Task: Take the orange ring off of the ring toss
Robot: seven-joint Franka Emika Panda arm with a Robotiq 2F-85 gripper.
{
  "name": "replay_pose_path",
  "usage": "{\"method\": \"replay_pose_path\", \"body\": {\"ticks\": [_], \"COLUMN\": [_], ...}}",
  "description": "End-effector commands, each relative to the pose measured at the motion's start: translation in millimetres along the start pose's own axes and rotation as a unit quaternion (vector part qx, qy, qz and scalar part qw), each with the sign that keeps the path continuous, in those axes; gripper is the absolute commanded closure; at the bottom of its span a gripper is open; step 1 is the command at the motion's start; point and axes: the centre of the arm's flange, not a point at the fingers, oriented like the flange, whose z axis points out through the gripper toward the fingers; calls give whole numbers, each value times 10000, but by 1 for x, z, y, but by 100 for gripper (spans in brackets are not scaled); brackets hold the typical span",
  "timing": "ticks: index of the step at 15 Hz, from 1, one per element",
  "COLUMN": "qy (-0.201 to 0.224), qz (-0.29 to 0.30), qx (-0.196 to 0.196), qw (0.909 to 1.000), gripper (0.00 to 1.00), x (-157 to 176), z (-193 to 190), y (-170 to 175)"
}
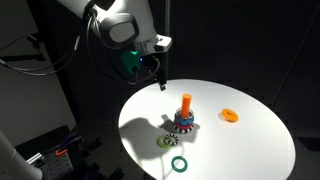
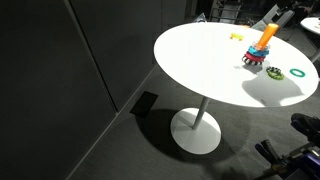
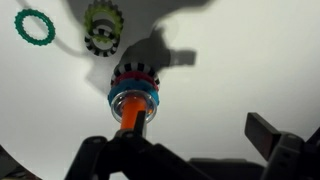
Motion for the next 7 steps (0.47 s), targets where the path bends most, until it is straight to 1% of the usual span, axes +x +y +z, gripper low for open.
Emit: {"method": "replay_pose_path", "body": {"ticks": [1, 3, 4, 7], "qy": [-330, -368, -305, -333], "qz": [-223, -233, -126, -128], "qx": [-13, -82, -53, -63], "qw": [9992, 9990, 9994, 9993], "gripper": [0, 0, 0, 0], "x": [8, 8, 1, 0], "z": [-14, -14, -6, -4], "y": [12, 15, 12, 12]}}
